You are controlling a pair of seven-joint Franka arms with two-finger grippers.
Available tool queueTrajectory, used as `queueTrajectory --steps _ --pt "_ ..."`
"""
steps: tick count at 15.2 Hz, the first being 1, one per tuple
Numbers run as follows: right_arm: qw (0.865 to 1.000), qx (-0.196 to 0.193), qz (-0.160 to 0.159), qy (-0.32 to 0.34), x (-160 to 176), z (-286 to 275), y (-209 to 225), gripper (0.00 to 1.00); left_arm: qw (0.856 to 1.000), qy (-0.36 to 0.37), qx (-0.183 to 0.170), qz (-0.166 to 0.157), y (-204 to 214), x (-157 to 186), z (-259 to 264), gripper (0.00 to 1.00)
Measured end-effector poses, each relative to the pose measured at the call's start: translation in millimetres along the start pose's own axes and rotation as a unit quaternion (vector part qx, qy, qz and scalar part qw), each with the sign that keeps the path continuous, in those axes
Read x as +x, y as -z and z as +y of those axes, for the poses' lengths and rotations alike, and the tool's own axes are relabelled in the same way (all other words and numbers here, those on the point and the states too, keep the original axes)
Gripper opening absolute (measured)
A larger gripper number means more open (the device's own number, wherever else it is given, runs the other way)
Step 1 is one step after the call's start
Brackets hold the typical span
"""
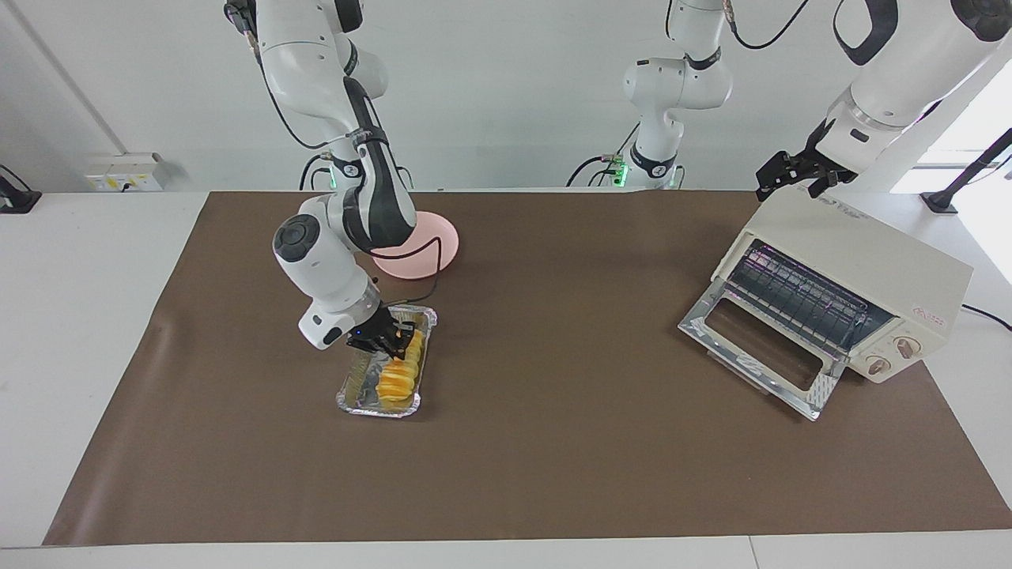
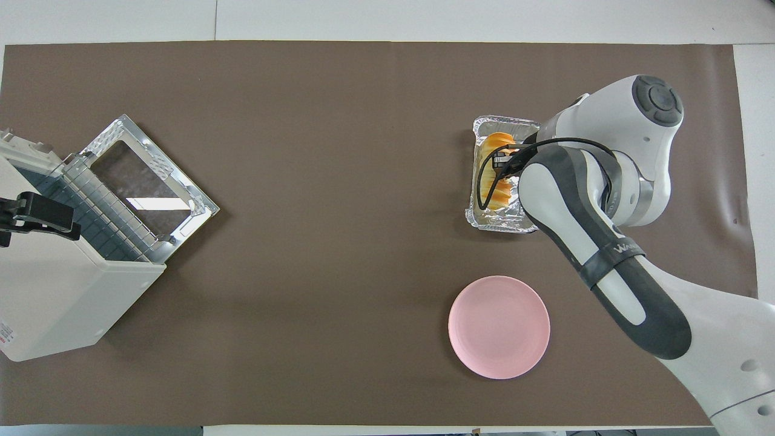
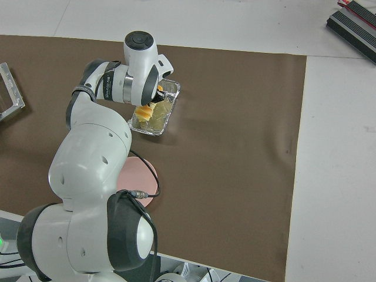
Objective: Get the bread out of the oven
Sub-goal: 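Lift the bread rolls and carry them onto the pink plate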
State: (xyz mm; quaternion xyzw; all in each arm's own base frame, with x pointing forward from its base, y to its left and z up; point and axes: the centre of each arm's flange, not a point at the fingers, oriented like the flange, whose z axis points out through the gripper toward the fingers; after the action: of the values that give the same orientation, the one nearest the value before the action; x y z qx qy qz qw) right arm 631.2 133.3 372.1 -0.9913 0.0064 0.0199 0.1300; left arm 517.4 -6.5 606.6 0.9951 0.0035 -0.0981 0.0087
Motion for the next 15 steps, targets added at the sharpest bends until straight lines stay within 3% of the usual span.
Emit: queueTrajectory --steps 3,6,12,15 --pt "0.999 0.006 -0.027 -0.016 -15 -15 48 0.07 1.000 0.000 0.000 0.000 0 0 0 1.00" --pt "0.997 0.004 -0.072 -0.019 -59 -33 74 0.07 1.000 0.000 0.000 0.000 0 0 0 1.00" --pt "0.991 -0.036 -0.124 -0.032 -170 -31 48 0.07 1.000 0.000 0.000 0.000 0 0 0 1.00" --pt "0.992 -0.048 -0.110 -0.034 -212 -9 25 0.07 1.000 0.000 0.000 0.000 0 0 0 1.00"
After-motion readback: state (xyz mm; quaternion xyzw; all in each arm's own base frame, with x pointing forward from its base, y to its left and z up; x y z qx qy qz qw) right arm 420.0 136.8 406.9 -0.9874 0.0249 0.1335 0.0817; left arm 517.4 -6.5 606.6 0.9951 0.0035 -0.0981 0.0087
